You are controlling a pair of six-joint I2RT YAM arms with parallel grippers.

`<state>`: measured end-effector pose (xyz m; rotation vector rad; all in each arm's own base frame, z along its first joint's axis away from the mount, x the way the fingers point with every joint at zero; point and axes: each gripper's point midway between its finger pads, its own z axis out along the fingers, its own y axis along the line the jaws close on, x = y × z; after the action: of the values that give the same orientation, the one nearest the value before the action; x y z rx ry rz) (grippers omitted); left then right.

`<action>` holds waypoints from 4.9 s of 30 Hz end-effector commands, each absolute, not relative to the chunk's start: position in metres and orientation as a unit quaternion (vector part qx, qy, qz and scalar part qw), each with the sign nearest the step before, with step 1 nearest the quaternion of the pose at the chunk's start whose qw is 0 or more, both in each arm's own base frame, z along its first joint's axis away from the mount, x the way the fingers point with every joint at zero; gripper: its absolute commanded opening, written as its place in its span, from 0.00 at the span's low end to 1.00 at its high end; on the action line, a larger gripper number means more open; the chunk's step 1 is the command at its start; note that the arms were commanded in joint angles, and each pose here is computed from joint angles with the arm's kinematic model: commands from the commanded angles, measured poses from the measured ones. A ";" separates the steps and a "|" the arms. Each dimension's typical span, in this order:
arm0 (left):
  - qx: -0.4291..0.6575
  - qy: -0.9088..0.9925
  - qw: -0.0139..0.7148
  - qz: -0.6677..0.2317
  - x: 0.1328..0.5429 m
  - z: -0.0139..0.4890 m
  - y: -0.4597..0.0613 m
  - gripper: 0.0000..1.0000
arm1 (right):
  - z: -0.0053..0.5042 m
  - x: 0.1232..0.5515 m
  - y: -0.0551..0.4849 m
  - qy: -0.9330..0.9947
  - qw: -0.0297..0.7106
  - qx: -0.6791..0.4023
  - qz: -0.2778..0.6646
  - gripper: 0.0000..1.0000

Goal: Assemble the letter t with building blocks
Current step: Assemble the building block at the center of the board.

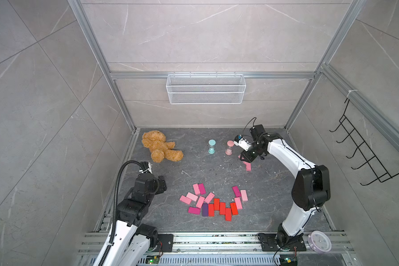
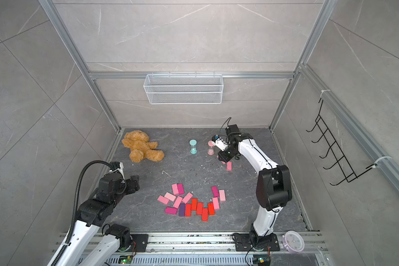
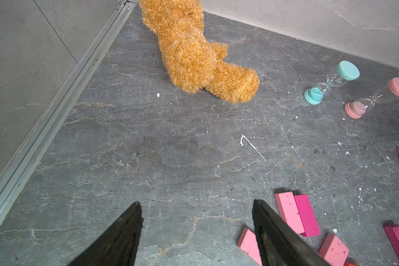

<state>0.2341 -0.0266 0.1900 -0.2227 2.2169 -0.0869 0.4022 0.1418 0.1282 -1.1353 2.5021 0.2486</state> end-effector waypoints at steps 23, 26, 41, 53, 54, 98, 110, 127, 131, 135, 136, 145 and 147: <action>-0.082 0.875 0.475 -0.043 0.238 0.205 -0.028 0.77 | 0.055 0.413 0.153 0.805 0.131 -0.578 0.010 0.00; -0.078 0.873 0.479 -0.048 0.237 0.207 -0.030 0.78 | 0.047 0.412 0.151 0.801 0.120 -0.586 -0.001 0.00; -0.077 0.875 0.476 -0.046 0.238 0.206 -0.030 0.79 | 0.027 0.415 0.144 0.792 0.094 -0.603 -0.022 0.01; -0.074 0.874 0.477 -0.046 0.238 0.207 -0.030 0.80 | 0.011 0.401 0.137 0.776 0.056 -0.628 -0.026 0.04; -0.074 0.874 0.477 -0.047 0.238 0.207 -0.030 0.81 | 0.009 0.401 0.137 0.776 0.056 -0.628 -0.028 0.04; -0.075 0.874 0.478 -0.048 0.238 0.207 -0.031 0.82 | 0.005 0.386 0.126 0.763 0.027 -0.644 -0.044 0.13; -0.077 0.874 0.477 -0.047 0.239 0.206 -0.030 0.83 | 0.005 0.386 0.123 0.764 0.029 -0.643 -0.052 0.16; -0.078 0.874 0.477 -0.046 0.239 0.207 -0.030 0.84 | 0.004 0.387 0.125 0.767 0.029 -0.639 -0.048 0.31; -0.077 0.875 0.476 -0.046 0.239 0.206 -0.030 0.84 | 0.005 0.387 0.126 0.767 0.030 -0.640 -0.048 0.37; -0.077 0.875 0.477 -0.046 0.239 0.206 -0.030 0.84 | 0.006 0.388 0.126 0.767 0.031 -0.639 -0.047 0.39; -0.077 0.875 0.476 -0.046 0.239 0.206 -0.030 0.84 | 0.007 0.388 0.126 0.767 0.032 -0.639 -0.046 0.39; -0.077 0.875 0.476 -0.046 0.239 0.206 -0.030 0.84 | 0.011 0.392 0.129 0.773 0.042 -0.632 -0.047 0.59; -0.077 0.875 0.475 -0.046 0.239 0.205 -0.030 0.84 | 0.014 0.395 0.130 0.774 0.047 -0.630 -0.049 0.59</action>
<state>0.2349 -0.0269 0.1984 -0.2166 2.1675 -0.1031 0.4106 0.1328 0.0214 -1.8914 2.3055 -0.1926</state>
